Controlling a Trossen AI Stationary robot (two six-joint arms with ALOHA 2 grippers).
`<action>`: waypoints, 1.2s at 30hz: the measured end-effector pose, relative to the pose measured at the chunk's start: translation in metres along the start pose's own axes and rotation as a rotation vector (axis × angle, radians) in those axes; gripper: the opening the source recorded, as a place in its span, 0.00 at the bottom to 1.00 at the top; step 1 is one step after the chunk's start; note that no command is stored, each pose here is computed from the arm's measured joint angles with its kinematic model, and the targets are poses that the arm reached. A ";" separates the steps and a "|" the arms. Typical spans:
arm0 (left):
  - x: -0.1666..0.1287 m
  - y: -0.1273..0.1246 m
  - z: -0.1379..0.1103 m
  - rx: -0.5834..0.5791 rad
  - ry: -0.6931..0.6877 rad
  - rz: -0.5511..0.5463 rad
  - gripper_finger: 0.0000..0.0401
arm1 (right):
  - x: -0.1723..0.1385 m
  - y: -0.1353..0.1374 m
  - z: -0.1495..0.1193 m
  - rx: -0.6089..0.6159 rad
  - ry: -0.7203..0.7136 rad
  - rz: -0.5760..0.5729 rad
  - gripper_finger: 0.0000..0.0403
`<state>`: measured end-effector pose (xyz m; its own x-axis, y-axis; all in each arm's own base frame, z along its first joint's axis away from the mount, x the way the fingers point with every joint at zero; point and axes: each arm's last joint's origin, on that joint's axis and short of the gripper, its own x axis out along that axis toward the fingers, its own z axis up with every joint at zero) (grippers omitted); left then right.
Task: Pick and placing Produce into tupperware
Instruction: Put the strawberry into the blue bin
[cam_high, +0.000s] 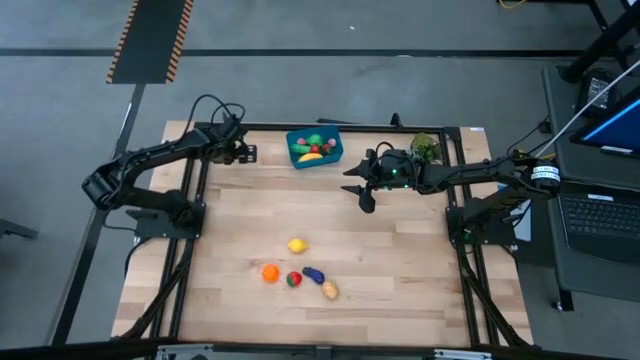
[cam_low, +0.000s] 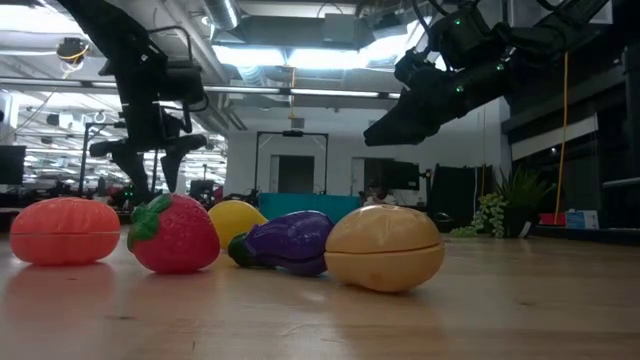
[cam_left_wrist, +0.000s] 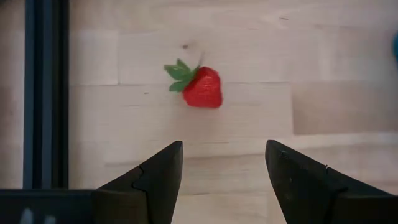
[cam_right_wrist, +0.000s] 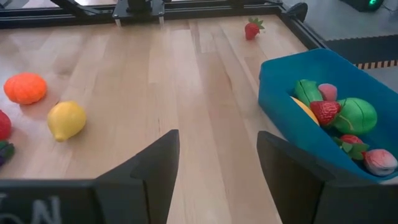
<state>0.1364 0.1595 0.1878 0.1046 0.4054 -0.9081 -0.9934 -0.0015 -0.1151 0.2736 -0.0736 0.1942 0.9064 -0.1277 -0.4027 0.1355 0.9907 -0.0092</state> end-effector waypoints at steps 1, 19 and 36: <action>0.001 0.000 0.001 -0.018 0.003 0.004 0.55 | 0.000 0.000 0.000 -0.002 0.000 0.000 0.54; 0.021 -0.007 0.008 -0.163 -0.018 -0.007 0.55 | 0.000 0.000 -0.002 -0.018 0.016 0.001 0.54; 0.036 0.001 0.017 -0.214 -0.009 0.036 0.55 | -0.001 0.001 -0.010 -0.008 0.100 0.008 0.54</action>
<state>0.1381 0.1899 0.1615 0.0681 0.4095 -0.9098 -0.9636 -0.2095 -0.1664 0.2693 -0.0723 0.1854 0.8627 -0.1146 -0.4925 0.1246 0.9921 -0.0126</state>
